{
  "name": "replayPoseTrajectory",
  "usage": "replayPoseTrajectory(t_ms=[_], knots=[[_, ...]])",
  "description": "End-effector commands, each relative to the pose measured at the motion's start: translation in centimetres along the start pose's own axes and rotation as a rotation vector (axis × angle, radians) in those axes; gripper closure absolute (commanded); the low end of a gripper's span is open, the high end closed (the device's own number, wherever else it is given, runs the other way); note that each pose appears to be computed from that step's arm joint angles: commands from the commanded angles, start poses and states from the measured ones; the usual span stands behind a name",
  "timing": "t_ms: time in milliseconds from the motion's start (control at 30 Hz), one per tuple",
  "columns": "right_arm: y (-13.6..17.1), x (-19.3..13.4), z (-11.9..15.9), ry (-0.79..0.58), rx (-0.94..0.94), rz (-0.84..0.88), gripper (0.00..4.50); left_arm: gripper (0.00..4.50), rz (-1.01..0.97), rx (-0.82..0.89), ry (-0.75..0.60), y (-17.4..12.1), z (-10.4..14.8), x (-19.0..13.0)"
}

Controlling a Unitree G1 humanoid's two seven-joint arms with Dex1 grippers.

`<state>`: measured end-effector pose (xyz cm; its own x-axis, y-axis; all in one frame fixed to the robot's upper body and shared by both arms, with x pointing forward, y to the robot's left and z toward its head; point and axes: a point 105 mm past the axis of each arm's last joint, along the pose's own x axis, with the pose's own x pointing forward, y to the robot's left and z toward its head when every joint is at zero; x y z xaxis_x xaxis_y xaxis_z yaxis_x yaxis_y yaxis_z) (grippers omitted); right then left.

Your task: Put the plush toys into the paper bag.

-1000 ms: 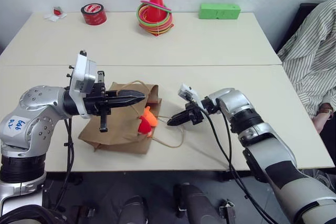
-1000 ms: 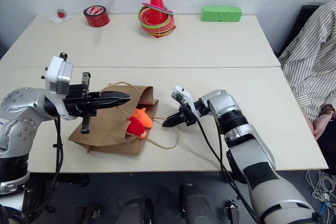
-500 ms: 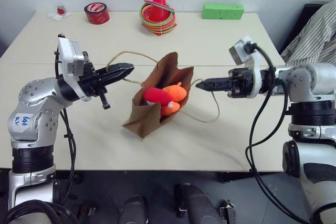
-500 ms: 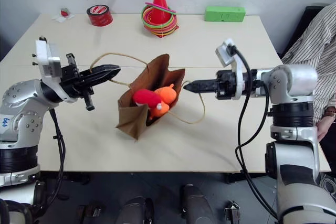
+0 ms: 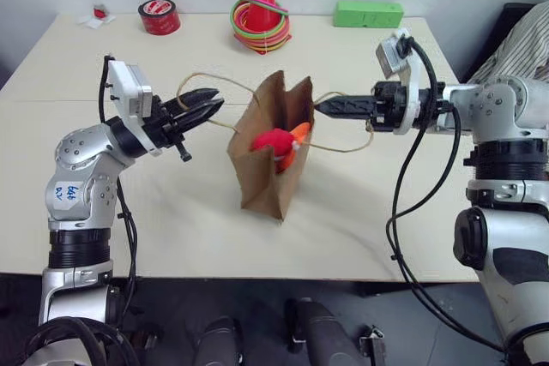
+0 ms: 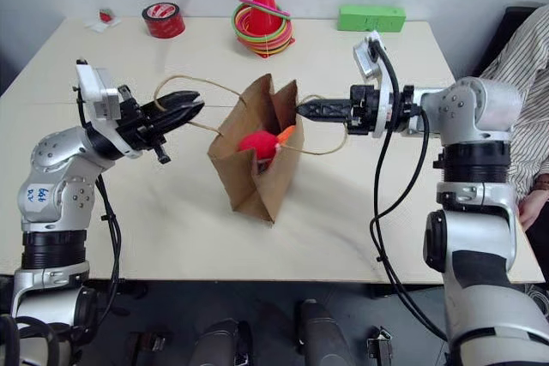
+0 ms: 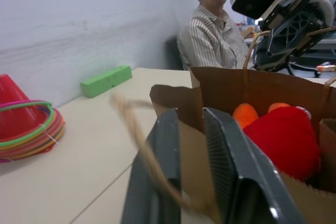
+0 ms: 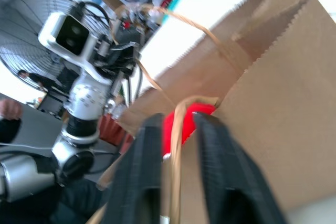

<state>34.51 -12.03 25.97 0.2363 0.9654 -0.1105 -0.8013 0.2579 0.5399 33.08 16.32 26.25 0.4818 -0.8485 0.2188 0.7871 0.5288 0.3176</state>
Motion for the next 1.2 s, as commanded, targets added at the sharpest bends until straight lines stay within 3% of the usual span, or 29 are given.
replayPoseTrajectory(t_ms=[33, 233, 300, 367, 567, 667, 833, 1033, 1200], knots=[[1.0, -2.0, 1.0, -0.029, -0.11, 0.018, 2.16, 2.4, -0.023, 0.026, -0.019, -0.2, 2.1, -1.1], [0.7, -7.3, 2.7, -0.181, -0.192, -0.025, 0.07, 0.51, -0.091, -0.028, 0.141, -1.0, 1.8, -4.0], [0.8, -8.7, 3.1, -0.229, -0.259, -0.048, 0.0, 0.05, -0.064, -0.01, 0.187, -0.6, 1.5, -5.5], [0.8, -9.9, 2.8, -0.26, -0.315, -0.07, 0.0, 0.05, -0.042, -0.02, 0.217, -0.4, 1.1, -7.0], [-0.1, -11.0, -1.7, -0.243, -0.332, -0.134, 0.0, 0.05, -0.006, -0.062, 0.305, -2.4, -1.6, -9.6], [-2.9, -9.4, -5.9, -0.155, -0.518, -0.308, 0.58, 0.0, 0.029, -0.085, 0.293, -4.5, -2.6, -9.5], [-3.8, -4.9, -11.3, -0.02, -0.845, -0.289, 2.27, 0.0, 0.12, -0.088, 0.204, -6.6, -2.8, -7.5], [-4.0, 0.6, -12.5, -0.101, -0.947, -0.231, 4.29, 0.0, 0.209, -0.091, 0.084, -7.9, -2.6, -4.3], [-3.8, 5.9, -11.4, -0.174, -0.989, -0.204, 4.4, 0.0, 0.2, -0.074, 0.074, -9.3, -3.6, -1.6]])
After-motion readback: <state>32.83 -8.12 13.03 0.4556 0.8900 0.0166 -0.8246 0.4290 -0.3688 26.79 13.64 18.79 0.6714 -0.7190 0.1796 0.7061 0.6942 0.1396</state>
